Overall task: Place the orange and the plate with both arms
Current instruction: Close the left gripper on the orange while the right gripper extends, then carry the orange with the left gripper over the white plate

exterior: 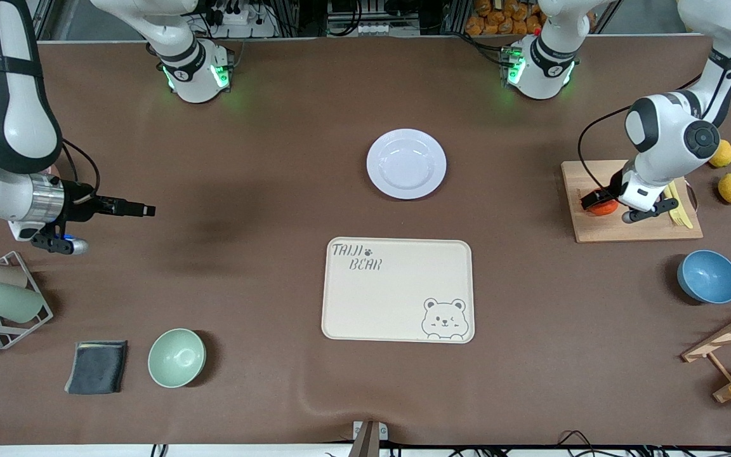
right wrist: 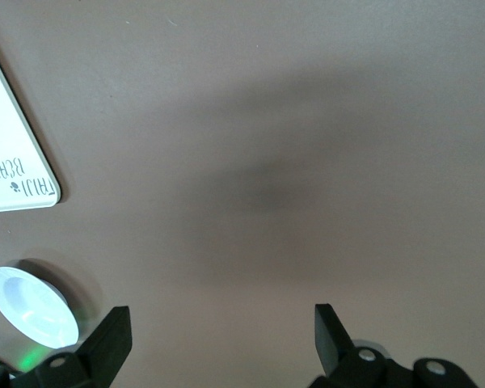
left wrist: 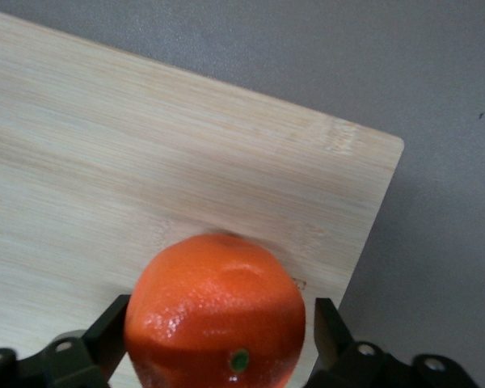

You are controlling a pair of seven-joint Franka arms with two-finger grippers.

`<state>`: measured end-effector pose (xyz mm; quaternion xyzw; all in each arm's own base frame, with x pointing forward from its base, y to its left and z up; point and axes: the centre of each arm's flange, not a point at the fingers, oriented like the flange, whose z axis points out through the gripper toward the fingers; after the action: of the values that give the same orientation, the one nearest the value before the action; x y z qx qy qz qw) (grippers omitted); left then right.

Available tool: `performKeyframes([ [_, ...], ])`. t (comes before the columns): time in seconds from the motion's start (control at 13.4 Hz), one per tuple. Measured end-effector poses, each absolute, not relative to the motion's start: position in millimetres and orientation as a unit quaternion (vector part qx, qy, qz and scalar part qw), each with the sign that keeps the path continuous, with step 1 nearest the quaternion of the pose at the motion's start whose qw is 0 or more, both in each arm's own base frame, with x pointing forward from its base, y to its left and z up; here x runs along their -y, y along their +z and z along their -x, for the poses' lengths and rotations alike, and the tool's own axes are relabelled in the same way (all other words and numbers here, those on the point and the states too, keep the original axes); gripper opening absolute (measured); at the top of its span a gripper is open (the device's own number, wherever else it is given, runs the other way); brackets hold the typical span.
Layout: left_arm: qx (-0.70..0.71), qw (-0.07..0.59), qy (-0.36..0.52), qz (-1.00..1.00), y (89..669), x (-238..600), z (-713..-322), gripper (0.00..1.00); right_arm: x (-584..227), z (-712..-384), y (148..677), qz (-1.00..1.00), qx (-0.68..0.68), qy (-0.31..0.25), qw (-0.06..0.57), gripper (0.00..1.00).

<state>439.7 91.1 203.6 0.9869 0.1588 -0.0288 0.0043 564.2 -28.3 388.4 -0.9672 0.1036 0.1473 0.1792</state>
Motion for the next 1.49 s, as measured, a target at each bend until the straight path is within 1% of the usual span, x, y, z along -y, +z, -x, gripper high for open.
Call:
performKeyframes([
  [0.07, -0.159, 0.004, -0.027, -0.987, 204, -92, -440, 0.80, 28, -565, 388, 0.967, -0.104, 0.146, 0.180, 1.00],
  [0.15, -0.159, 0.004, -0.025, -0.987, 205, -92, -440, 0.77, 28, -565, 388, 0.967, -0.105, 0.145, 0.182, 1.00],
  [0.45, -0.142, 0.003, -0.006, -0.990, 220, -77, -451, 0.75, 24, -564, 373, 0.960, -0.119, 0.148, 0.206, 1.00],
  [0.67, -0.119, -0.004, 0.014, -0.993, 260, -52, -464, 0.75, 15, -557, 348, 0.953, -0.133, 0.143, 0.231, 1.00],
  [0.9, -0.118, -0.016, 0.021, -0.993, 310, -3, -480, 0.75, -2, -541, 318, 0.933, -0.131, 0.146, 0.302, 1.00],
  [1.12, -0.117, -0.027, 0.007, -0.993, 347, 76, -491, 0.75, -14, -524, 290, 0.910, -0.135, 0.147, 0.363, 1.00],
  [1.27, -0.116, -0.034, -0.007, -0.993, 360, 138, -482, 0.75, -22, -517, 278, 0.900, -0.133, 0.147, 0.388, 1.00],
  [1.34, -0.114, -0.032, -0.010, -0.993, 363, 172, -471, 0.75, -26, -514, 272, 0.895, -0.131, 0.147, 0.400, 1.00],
  [1.49, -0.112, -0.026, -0.021, -0.993, 367, 240, -436, 0.75, -36, -507, 257, 0.883, -0.122, 0.139, 0.432, 1.00],
])
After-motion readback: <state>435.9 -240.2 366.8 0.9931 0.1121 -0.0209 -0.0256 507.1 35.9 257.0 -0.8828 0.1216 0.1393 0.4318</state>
